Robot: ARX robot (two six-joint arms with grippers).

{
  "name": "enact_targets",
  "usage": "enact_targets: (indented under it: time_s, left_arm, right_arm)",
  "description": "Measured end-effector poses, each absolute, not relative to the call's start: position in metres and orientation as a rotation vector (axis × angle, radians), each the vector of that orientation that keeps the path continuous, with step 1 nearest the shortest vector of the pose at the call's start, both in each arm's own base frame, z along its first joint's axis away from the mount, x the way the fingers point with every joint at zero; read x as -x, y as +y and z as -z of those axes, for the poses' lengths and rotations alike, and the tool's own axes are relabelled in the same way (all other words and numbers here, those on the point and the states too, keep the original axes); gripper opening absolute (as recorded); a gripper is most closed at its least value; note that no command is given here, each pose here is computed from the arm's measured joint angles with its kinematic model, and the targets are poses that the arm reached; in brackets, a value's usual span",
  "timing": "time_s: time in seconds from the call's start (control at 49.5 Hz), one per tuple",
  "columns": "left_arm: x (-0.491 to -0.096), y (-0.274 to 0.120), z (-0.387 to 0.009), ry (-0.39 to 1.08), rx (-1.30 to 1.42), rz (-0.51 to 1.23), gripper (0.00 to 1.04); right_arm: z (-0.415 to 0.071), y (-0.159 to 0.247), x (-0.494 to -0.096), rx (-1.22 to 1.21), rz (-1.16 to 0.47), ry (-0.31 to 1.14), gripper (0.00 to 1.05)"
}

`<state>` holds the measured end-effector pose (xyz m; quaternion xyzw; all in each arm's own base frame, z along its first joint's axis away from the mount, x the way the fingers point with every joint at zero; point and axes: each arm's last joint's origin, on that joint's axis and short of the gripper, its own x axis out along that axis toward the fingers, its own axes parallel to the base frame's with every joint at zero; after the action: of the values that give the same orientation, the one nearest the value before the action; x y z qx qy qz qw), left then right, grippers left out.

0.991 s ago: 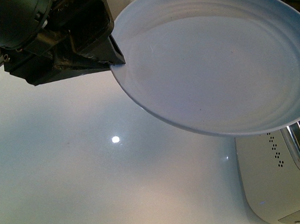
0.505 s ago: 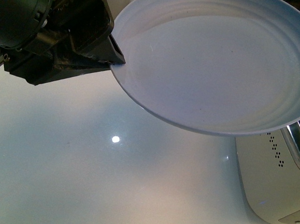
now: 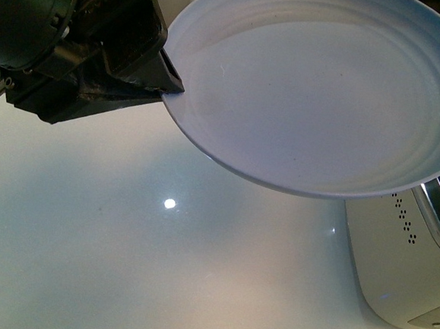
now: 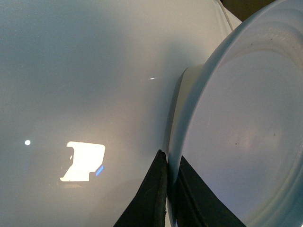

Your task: Left arm holds plate, right arm toasts bread

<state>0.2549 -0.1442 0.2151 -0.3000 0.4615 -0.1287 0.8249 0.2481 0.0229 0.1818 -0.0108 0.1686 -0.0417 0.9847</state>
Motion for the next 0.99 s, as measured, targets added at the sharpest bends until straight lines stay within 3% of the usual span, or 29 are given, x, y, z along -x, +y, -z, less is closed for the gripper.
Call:
enact_targets:
  time_s: [0.991]
  left_arm:
    - [-0.255, -0.144, -0.215, 0.981, 0.638, 0.274, 0.03]
  right_arm:
    - [-0.166, 0.041, -0.235, 0.156, 0.076, 0.410, 0.04]
